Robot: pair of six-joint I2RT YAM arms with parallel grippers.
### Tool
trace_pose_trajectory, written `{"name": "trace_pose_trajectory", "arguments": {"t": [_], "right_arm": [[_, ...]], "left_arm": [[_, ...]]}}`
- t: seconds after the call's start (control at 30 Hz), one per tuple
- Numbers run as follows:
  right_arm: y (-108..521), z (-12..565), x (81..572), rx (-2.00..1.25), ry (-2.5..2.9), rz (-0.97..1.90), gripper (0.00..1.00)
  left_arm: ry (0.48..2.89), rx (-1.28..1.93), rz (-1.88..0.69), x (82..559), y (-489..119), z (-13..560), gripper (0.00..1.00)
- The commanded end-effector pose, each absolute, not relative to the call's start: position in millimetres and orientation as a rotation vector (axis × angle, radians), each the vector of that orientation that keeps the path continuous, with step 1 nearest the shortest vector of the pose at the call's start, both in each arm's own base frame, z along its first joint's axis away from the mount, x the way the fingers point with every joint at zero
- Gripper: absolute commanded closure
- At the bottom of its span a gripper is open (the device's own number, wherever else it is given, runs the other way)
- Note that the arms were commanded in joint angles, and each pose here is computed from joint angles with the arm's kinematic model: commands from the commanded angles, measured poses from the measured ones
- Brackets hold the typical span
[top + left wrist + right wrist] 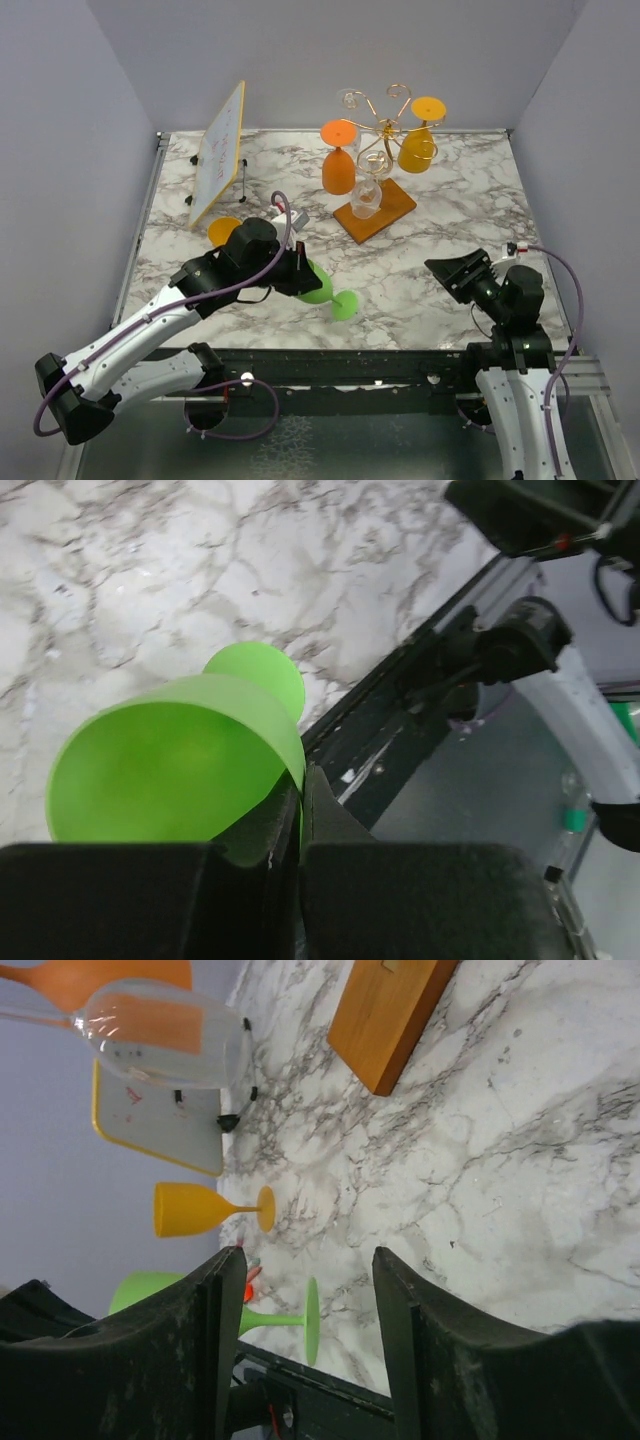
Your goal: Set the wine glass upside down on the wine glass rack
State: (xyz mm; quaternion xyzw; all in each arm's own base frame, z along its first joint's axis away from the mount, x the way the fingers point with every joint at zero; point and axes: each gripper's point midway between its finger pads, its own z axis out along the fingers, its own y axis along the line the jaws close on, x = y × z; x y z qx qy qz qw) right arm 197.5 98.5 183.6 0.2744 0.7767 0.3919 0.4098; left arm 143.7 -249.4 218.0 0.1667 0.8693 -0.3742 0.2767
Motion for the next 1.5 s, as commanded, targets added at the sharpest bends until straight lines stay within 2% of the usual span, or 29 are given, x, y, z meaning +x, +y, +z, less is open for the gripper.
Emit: {"name": "trace_pose_trajectory", "arguments": {"t": [0.0,0.13,0.33,0.83,0.93,1.13,1.2,1.27,1.37,1.47], "right_arm": [[119,208,199,0.631,1.767,1.251,0.39],[121,194,207,0.541,1.776,1.225,0.32],[123,179,224,0.465,1.854,1.174,0.31],[147,166,246,0.26,1.993,1.054,0.31],[151,159,252,0.279,2.021,1.005,0.36],[119,155,266,0.468,2.007,0.778,0.52],[105,163,267,0.52,1.967,0.707,0.53],[99,174,266,0.534,1.923,0.692,0.51],[120,198,264,0.366,1.863,0.815,0.44],[143,196,260,0.227,1.906,0.913,0.42]], "left_arm": [[2.103,0.398,-1.341,144,-294,269,1.0],[1.977,0.316,-1.458,154,-312,284,1.0],[1.811,0.233,-1.518,172,-324,291,1.0],[1.825,0.239,-1.358,212,-344,263,1.0],[1.834,0.246,-1.349,213,-346,259,1.0],[1.816,0.178,-1.286,221,-332,256,1.0],[1.804,0.136,-1.254,224,-324,255,1.0],[1.789,0.104,-1.232,226,-316,256,1.0],[1.781,0.074,-1.209,228,-310,255,1.0],[1.784,0.079,-1.216,227,-311,255,1.0]]}}
